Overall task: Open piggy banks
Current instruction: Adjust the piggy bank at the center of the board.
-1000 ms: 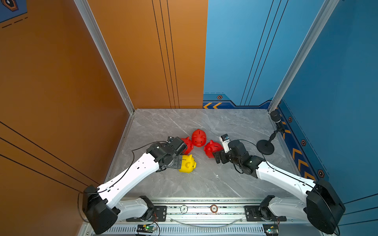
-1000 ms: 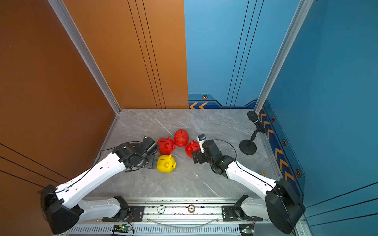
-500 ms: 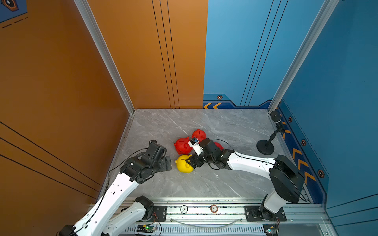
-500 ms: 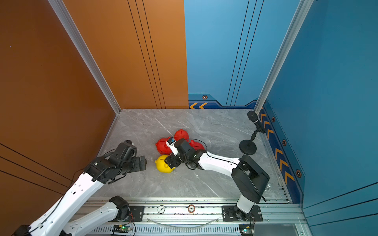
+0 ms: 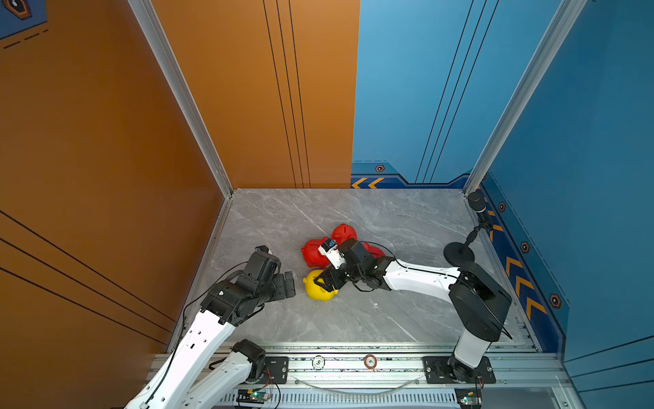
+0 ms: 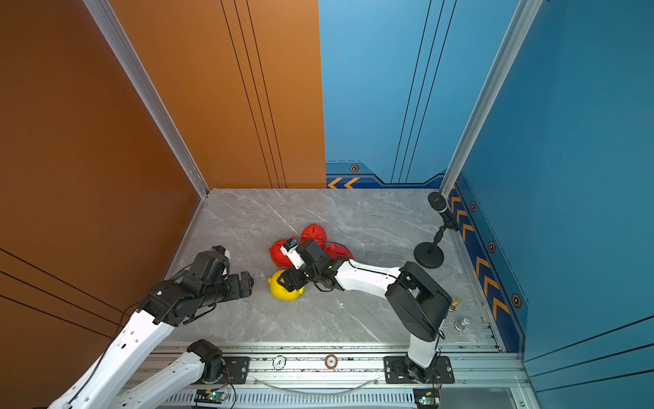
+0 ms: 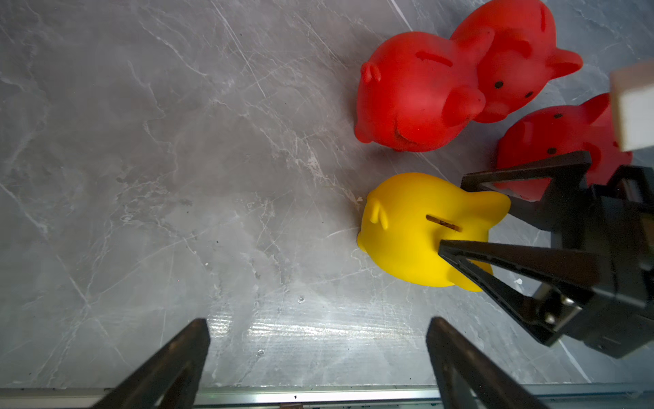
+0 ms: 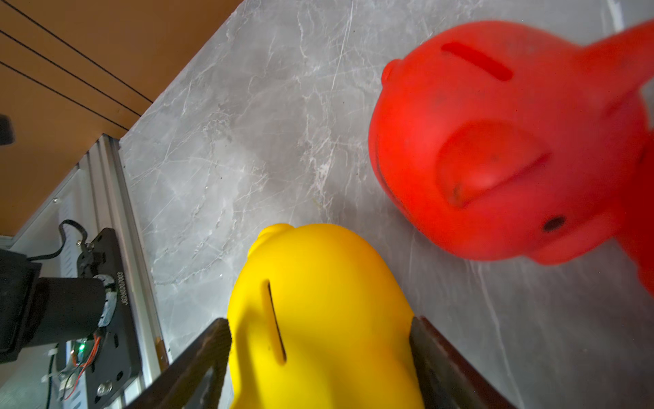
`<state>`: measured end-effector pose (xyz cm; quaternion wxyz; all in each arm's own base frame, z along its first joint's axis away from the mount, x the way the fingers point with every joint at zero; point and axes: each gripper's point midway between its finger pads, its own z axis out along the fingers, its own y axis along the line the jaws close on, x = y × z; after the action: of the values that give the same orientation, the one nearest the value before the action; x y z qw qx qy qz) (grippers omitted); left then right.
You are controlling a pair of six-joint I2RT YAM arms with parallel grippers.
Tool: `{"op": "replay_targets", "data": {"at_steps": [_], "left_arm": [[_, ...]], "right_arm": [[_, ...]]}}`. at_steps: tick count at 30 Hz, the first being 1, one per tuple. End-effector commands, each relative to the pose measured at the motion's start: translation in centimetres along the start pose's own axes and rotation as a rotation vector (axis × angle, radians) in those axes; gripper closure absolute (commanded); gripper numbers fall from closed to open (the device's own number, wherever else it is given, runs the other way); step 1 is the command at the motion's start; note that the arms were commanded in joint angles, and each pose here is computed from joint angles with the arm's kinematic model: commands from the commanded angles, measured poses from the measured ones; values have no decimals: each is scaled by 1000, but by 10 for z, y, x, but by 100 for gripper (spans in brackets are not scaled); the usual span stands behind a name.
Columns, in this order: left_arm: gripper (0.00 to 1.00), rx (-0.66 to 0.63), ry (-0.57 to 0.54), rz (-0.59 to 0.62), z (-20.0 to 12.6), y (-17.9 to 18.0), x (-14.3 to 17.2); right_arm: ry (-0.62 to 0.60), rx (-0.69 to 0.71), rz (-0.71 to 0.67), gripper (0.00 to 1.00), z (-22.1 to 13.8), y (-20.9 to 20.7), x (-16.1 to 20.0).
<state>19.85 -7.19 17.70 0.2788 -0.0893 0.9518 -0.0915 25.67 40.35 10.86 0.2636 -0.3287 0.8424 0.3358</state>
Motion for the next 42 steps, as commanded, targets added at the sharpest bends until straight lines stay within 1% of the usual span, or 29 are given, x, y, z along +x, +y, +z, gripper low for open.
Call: {"op": "replay_targets", "data": {"at_steps": [1,4,7,8,12,15,17,20,24,27,30,34,38,42], "left_arm": [[2,60,28,-14,10,-12,3],[2,86,59,-26,16,-19,6],[2,104,89,-37,22,-24,9],[2,112,101,-40,24,-26,10],[2,147,144,-47,30,-37,16],[2,154,173,-35,34,-43,22],[2,150,180,-30,36,-44,25],[2,151,182,-35,38,-45,26],[2,152,168,-39,38,-45,23],[2,142,150,-59,37,-40,20],[2,136,130,-90,36,-33,18],[2,149,119,-119,34,-29,16],[2,156,109,-136,32,-26,17],[2,161,109,-143,32,-23,19]], "right_arm": [[1,-76,7,21,-17,20,15],[13,-130,-24,21,-27,38,36],[25,-215,-60,21,-35,64,55],[29,-221,-66,21,-37,68,59],[-6,-162,-43,18,-46,60,62],[-40,-119,-47,12,-56,51,63],[-60,-96,-59,1,-66,45,65],[-61,-109,-118,1,-81,46,77],[-5,-116,-221,0,-89,48,109],[-20,-123,-308,0,-89,52,123],[-85,-143,-410,0,-87,59,125],[-159,-114,-524,0,-78,59,119],[-184,-133,-587,1,-64,63,113],[-190,-156,-607,1,-46,66,106]]}}
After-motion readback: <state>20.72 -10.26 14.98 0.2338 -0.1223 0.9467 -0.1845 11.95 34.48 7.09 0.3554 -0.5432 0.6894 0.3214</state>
